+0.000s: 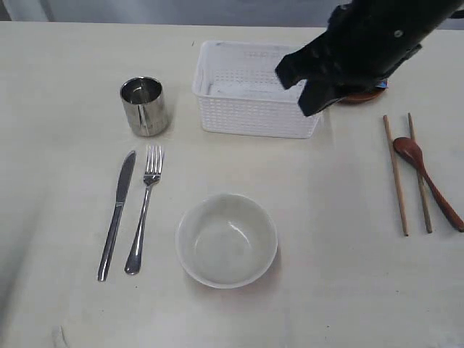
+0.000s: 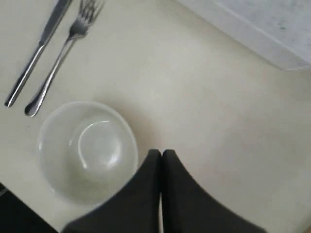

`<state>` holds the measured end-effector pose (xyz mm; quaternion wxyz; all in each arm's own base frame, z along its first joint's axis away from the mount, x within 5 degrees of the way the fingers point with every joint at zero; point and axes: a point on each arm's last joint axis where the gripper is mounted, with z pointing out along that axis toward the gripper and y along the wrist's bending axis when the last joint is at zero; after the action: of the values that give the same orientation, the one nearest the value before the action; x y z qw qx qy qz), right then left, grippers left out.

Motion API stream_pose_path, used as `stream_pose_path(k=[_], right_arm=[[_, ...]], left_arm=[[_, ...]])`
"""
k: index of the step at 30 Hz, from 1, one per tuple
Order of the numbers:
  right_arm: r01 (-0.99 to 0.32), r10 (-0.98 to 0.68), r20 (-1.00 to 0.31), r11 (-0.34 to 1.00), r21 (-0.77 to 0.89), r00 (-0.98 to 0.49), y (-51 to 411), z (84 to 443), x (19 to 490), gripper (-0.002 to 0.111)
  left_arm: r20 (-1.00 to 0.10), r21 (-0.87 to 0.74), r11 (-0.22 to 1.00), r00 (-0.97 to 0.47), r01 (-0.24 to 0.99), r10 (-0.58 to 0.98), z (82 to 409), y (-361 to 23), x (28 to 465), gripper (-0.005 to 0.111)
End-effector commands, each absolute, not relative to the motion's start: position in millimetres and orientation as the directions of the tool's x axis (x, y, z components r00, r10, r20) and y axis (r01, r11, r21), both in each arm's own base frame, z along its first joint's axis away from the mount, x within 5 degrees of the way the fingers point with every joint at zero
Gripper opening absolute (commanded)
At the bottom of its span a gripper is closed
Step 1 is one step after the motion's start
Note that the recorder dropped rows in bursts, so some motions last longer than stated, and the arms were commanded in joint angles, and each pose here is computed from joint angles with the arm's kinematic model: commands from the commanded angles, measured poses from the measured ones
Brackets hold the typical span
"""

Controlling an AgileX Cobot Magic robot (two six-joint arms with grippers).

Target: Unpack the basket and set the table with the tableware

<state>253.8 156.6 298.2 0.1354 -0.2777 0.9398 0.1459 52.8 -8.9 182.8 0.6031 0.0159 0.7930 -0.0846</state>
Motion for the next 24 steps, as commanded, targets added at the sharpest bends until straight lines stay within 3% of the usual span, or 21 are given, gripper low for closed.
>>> stream_pose_path(k=[1, 14, 19, 24], right_arm=[[-0.648, -0.559, -0.37, 0.74, 0.183, -0.742, 179.1, 300.8, 238.6, -0.001], [-0.638, -0.524, -0.481, 0.763, 0.102, -0.703, 176.0, 317.6, 237.6, -0.001], [-0.496, -0.448, -0.54, 0.866, -0.063, -0.712, 143.3, 339.4, 239.8, -0.001], [-0.396, -0.333, -0.533, 0.918, 0.003, -0.777, 119.9, 338.1, 247.3, -0.001]], left_arm=[[-0.96, -0.111, 0.985, -0.27, 0.133, -0.072, 182.0, -9.1, 52.6, 0.0], [-0.96, -0.111, 0.985, -0.27, 0.133, -0.072, 182.0, -9.1, 52.6, 0.0], [-0.96, -0.111, 0.985, -0.27, 0.133, -0.072, 182.0, -9.1, 52.6, 0.0], [-0.96, -0.111, 0.985, -0.27, 0.133, -0.072, 182.0, -9.1, 52.6, 0.0]])
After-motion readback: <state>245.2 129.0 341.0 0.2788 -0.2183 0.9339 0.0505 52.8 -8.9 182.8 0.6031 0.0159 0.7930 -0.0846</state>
